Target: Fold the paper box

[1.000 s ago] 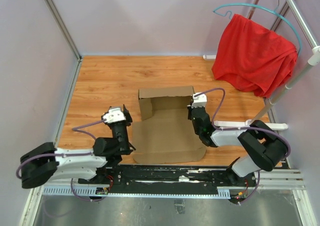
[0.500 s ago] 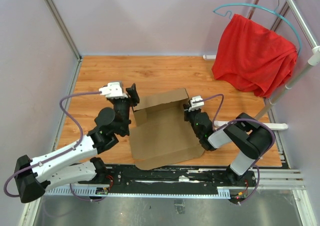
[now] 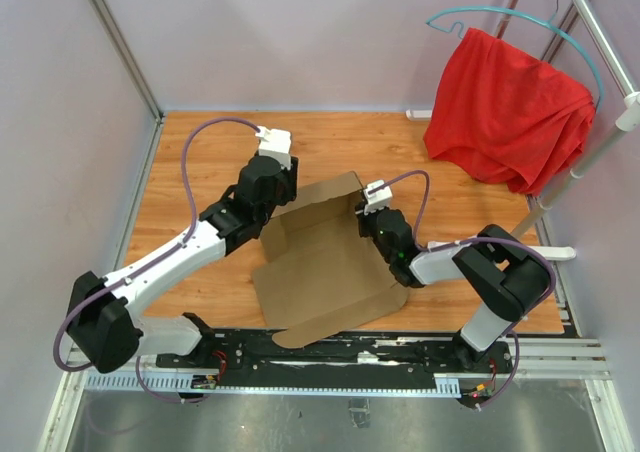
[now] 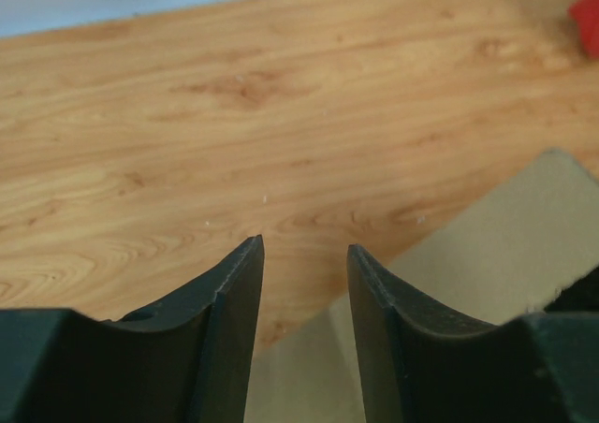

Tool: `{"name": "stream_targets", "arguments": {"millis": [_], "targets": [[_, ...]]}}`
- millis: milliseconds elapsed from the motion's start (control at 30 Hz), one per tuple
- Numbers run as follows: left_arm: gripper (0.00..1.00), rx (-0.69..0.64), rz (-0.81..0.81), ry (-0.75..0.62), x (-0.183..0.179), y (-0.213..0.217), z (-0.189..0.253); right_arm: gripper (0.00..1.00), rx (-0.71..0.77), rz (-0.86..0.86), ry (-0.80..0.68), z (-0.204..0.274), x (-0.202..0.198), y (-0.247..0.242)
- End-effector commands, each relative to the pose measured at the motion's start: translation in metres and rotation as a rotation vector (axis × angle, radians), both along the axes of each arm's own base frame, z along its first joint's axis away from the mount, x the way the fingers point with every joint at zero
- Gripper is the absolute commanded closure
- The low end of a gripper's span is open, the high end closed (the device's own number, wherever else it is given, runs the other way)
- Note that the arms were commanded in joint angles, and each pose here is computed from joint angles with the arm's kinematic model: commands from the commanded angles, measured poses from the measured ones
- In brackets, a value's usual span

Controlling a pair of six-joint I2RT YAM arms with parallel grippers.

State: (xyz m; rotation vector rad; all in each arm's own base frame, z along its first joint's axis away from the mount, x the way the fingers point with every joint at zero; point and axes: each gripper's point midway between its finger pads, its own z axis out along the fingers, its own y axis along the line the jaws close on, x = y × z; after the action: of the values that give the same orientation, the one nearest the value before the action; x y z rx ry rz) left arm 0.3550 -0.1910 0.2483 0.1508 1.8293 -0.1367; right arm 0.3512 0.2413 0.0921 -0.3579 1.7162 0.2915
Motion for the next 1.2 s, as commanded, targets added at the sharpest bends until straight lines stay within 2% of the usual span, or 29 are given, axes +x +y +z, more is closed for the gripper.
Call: {"name": "stream_targets", "arguments": {"millis": [0,400,467,567,633,733,900,1167], "targets": [[0.54,0.020,-0.122,0.064,-0.012,-0.012,-0.008,0.99,-0.017,-0.007,0.038,0.001,0.008,0.004],[0.55,0.097,-0.054,0.146,-0.020,0.010,-0.053,0.96,-0.035,-0.001,0.083,-0.015,0.006,0.005],[0.55,0.108,-0.038,0.152,-0.020,0.014,-0.057,0.92,-0.038,-0.004,0.085,-0.018,0.004,0.002],[0.55,0.110,-0.041,0.162,-0.021,0.013,-0.062,0.70,-0.032,-0.009,0.079,-0.018,0.001,-0.001],[0.56,0.115,-0.043,0.174,-0.021,0.012,-0.067,0.49,-0.019,-0.011,0.070,-0.015,-0.001,-0.003],[0.56,0.117,-0.040,0.183,-0.020,0.012,-0.068,0.31,0.014,-0.010,0.042,-0.002,-0.008,-0.008],[0.56,0.104,-0.042,0.175,-0.022,0.012,-0.064,0.31,0.086,0.082,-0.043,0.029,-0.034,-0.002],[0.57,0.084,-0.058,0.177,-0.024,0.008,-0.060,0.32,0.091,0.268,-0.133,0.063,-0.091,0.055]]}}
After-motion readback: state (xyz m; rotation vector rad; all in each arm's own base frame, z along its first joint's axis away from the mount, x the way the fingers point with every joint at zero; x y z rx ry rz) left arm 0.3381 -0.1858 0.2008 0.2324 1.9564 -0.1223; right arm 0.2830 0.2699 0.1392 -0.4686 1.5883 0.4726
